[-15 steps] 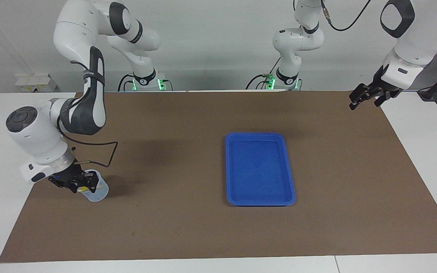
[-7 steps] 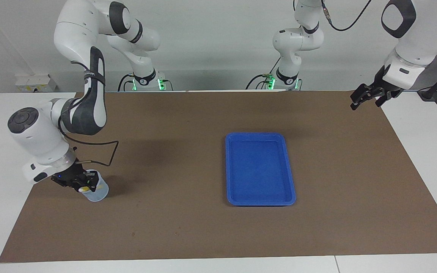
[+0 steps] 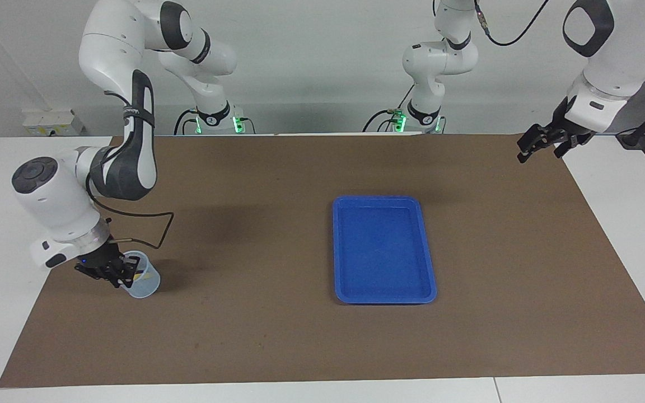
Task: Right arm passes pens to left for tray arrangement
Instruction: 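Carry the yellow pen over the tray while the left gripper approaches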
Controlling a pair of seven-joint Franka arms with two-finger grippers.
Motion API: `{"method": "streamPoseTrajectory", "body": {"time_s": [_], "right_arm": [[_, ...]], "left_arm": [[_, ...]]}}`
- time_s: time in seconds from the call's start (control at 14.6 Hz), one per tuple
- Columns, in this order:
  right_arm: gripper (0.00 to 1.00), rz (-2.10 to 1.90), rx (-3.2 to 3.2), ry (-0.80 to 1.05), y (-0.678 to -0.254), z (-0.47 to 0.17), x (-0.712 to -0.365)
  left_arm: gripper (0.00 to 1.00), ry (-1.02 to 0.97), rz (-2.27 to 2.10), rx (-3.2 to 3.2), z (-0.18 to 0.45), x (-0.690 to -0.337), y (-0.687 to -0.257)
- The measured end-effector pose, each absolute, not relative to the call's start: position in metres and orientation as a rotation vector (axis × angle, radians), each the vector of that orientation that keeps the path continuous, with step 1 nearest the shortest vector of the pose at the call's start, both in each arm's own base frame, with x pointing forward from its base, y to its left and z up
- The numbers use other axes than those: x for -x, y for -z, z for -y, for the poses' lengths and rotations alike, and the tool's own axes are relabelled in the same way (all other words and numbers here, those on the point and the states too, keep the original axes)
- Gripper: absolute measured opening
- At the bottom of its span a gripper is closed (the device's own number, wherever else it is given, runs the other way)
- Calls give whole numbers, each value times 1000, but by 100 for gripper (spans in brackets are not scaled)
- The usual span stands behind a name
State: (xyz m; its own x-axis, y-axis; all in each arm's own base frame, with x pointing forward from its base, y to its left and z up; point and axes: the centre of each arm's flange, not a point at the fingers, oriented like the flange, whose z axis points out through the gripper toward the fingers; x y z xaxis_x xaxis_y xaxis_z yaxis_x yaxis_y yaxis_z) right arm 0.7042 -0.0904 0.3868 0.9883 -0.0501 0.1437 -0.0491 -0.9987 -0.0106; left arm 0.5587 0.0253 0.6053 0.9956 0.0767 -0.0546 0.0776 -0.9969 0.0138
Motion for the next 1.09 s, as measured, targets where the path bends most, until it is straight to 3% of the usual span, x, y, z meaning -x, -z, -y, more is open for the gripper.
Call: {"method": "streamPoseTrajectory", "body": {"time_s": [0.07, 0.48, 1.09], "right_arm": [[19, -78, 3125, 226, -387, 90, -704], [19, -77, 3124, 234, -403, 89, -700], [19, -175, 3100, 293, -504, 77, -669]], "left_arm": [[100, 84, -121, -3122, -25, -559, -605], [100, 82, -121, -3122, -25, -558, -606], [100, 79, -121, -3122, -25, -557, -607]]}}
